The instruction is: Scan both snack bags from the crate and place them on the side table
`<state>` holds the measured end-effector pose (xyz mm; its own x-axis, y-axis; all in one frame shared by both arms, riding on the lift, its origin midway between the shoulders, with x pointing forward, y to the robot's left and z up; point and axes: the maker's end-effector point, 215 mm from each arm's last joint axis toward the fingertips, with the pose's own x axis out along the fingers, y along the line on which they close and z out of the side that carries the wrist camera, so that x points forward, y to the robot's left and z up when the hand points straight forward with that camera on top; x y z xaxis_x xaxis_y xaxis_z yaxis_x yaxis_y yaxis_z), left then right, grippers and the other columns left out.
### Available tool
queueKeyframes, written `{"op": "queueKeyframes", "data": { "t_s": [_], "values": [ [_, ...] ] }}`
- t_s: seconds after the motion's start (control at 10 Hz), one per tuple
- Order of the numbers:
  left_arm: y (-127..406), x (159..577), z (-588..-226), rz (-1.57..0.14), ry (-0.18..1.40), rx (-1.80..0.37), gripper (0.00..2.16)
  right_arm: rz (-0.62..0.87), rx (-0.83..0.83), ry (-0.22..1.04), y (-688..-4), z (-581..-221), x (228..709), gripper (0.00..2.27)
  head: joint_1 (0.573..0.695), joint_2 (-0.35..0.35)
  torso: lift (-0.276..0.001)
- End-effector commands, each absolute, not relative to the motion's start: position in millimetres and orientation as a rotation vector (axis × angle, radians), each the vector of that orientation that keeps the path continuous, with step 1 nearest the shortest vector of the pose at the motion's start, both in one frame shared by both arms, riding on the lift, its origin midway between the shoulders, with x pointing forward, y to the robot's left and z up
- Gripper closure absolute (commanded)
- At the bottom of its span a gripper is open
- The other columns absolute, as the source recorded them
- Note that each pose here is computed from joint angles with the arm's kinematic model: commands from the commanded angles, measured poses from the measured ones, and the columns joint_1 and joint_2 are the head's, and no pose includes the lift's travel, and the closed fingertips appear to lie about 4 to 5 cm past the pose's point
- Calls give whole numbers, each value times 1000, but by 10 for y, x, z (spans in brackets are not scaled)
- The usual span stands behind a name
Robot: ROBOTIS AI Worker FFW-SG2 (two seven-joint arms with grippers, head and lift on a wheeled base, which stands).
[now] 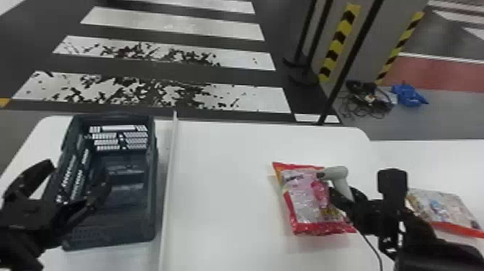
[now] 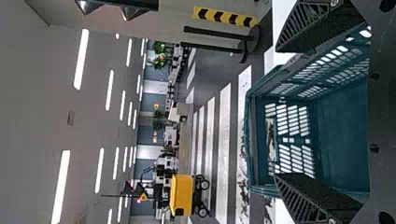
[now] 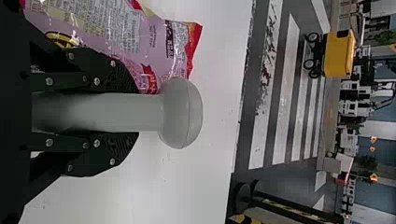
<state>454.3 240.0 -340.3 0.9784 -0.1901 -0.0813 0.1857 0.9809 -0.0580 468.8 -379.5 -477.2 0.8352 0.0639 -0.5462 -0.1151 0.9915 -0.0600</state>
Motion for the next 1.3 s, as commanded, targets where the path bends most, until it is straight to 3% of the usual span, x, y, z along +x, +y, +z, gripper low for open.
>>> {"op": "queueKeyframes", "data": {
  "t_s": [0.0,0.6,1.2],
  "values": [
    [2406,4543,-3409,-188,88,-51,39,101,-89,572,-3759,-4767,4719,2250,695,-169,-98],
    [2388,4562,-3422,-188,88,-57,39,48,-72,567,-4030,-4738,4733,2250,695,-171,-98],
    [2371,4570,-3450,-190,94,-58,39,-65,-52,563,-4691,-4954,4699,2250,695,-261,-98]
  ]
}}
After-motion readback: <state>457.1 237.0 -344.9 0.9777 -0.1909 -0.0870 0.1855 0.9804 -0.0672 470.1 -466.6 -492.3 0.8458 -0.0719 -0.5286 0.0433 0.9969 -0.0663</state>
